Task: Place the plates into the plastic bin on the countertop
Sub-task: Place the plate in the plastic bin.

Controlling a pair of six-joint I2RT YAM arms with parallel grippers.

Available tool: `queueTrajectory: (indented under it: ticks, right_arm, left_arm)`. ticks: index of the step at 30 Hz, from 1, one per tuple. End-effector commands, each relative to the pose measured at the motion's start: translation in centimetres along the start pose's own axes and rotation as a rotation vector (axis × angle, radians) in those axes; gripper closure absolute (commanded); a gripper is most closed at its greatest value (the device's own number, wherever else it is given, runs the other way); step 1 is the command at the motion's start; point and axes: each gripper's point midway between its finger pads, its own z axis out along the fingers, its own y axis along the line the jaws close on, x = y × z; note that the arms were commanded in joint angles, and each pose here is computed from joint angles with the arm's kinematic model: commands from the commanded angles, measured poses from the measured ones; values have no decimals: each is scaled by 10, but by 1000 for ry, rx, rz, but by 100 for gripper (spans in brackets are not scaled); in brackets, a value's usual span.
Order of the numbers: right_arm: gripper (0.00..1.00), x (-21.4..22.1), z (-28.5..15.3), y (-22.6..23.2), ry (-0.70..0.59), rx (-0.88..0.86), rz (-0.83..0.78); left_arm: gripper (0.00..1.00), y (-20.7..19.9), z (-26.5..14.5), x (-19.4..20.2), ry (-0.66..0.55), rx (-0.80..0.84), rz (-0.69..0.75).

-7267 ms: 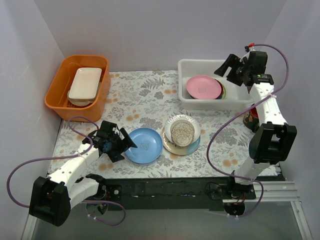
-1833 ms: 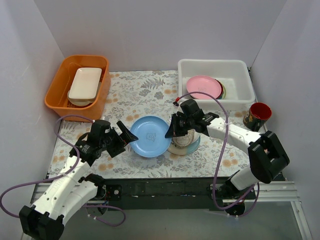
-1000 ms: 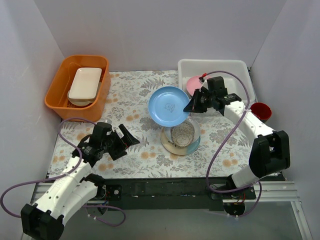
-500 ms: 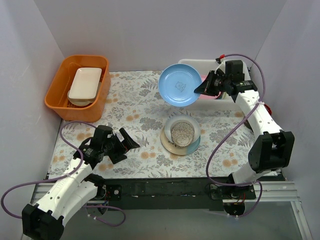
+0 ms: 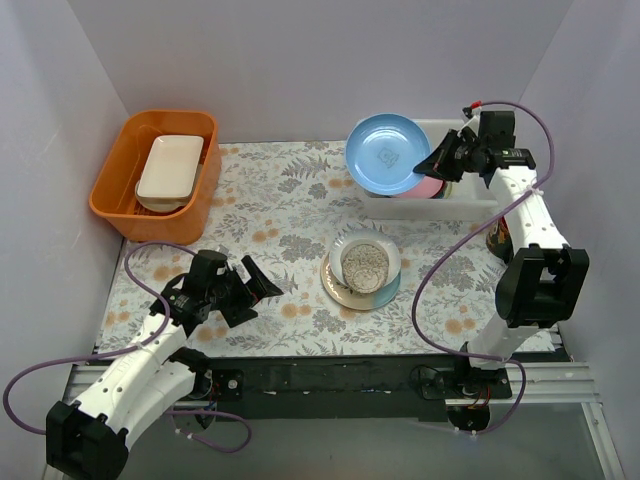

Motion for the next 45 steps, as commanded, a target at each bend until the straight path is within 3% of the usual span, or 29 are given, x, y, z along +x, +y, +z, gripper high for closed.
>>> queueTrajectory:
  ticks: [1,45]
  right_arm:
    - [99,-29,-11,5,-52,-39,-18]
    - [99,-42,41,-96,-80,189,54]
  left_arm:
    - [2,-3,-3,3,10,20,7]
    - [2,8,5,6,33,-20,18]
